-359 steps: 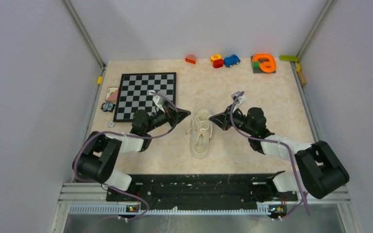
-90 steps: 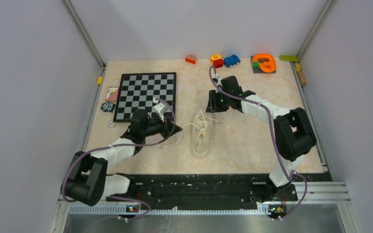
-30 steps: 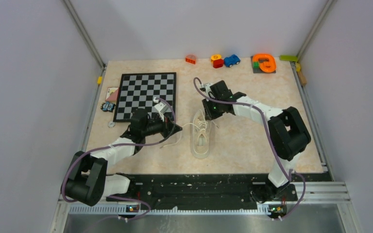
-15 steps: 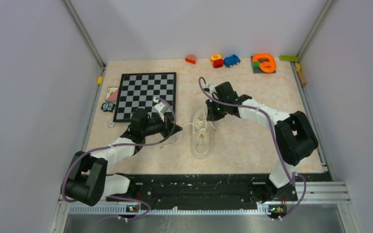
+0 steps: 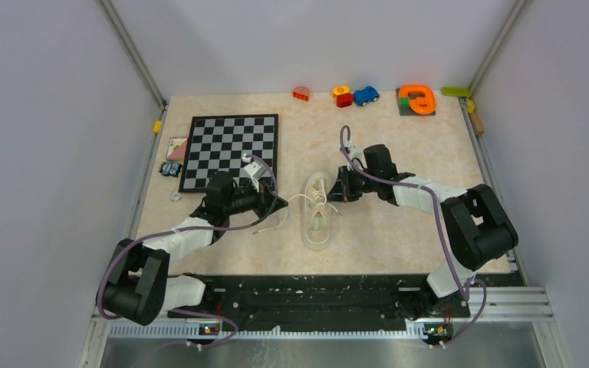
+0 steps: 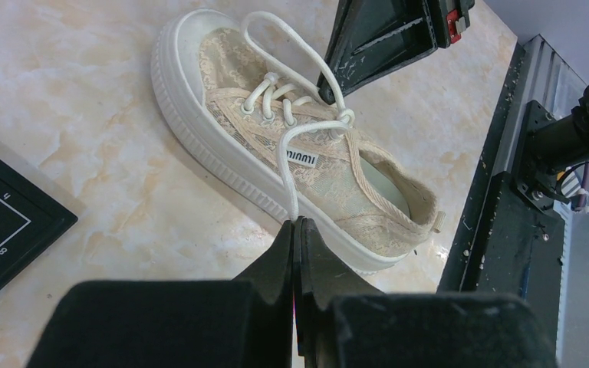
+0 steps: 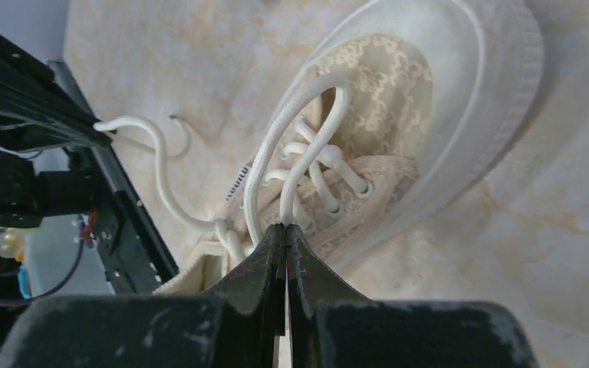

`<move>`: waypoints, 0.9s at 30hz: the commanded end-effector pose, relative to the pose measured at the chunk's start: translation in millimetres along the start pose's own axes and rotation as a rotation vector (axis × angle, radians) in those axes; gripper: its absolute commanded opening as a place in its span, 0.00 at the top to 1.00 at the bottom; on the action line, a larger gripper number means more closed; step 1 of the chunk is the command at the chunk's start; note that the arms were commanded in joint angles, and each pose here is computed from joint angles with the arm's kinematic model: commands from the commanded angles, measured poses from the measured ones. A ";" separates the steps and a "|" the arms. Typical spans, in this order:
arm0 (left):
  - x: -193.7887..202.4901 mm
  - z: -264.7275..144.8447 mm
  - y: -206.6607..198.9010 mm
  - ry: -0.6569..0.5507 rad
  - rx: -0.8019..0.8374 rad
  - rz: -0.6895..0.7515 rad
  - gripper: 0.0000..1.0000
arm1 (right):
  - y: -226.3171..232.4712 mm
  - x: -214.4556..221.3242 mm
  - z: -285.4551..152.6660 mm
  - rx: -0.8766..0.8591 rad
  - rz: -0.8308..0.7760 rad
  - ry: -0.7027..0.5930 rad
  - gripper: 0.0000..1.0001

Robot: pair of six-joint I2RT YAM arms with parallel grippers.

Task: Tie the shoes
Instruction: Cross the shoelace with the shoelace.

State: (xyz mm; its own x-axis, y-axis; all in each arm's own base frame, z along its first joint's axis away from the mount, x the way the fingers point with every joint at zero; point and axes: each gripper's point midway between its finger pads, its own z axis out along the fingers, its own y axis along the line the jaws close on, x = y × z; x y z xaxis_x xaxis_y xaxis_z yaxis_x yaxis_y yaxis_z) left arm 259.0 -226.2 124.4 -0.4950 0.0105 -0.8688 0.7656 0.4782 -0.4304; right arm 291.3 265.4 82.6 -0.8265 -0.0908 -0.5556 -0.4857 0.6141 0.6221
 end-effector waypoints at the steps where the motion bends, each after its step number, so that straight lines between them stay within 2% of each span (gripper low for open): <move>1: -18.8 0.9 -4.7 -0.044 0.025 0.048 1.00 | 38.7 -35.1 -9.7 -0.195 -0.064 -0.159 1.00; 5: -18.7 0.0 -5.8 -0.046 0.026 0.049 1.00 | 36.5 -35.9 -9.6 -0.232 -0.006 -0.185 1.00; 9: -19.6 -0.8 -6.4 -0.050 0.025 0.053 1.00 | 23.0 -38.9 -13.3 -0.178 0.035 -0.216 1.00; 27: -19.8 0.3 -6.7 -0.051 0.032 0.050 1.00 | 29.6 -41.1 -24.0 -0.250 0.045 -0.246 1.00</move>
State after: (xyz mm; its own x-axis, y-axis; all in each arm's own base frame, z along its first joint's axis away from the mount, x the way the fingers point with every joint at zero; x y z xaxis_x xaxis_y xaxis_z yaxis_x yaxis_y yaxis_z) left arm 258.6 -226.5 125.1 -0.4937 0.0103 -0.8696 0.7677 0.4749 -0.4303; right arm 302.5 269.5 112.9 -0.8182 0.1240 -0.5614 -0.4587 0.4478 0.7675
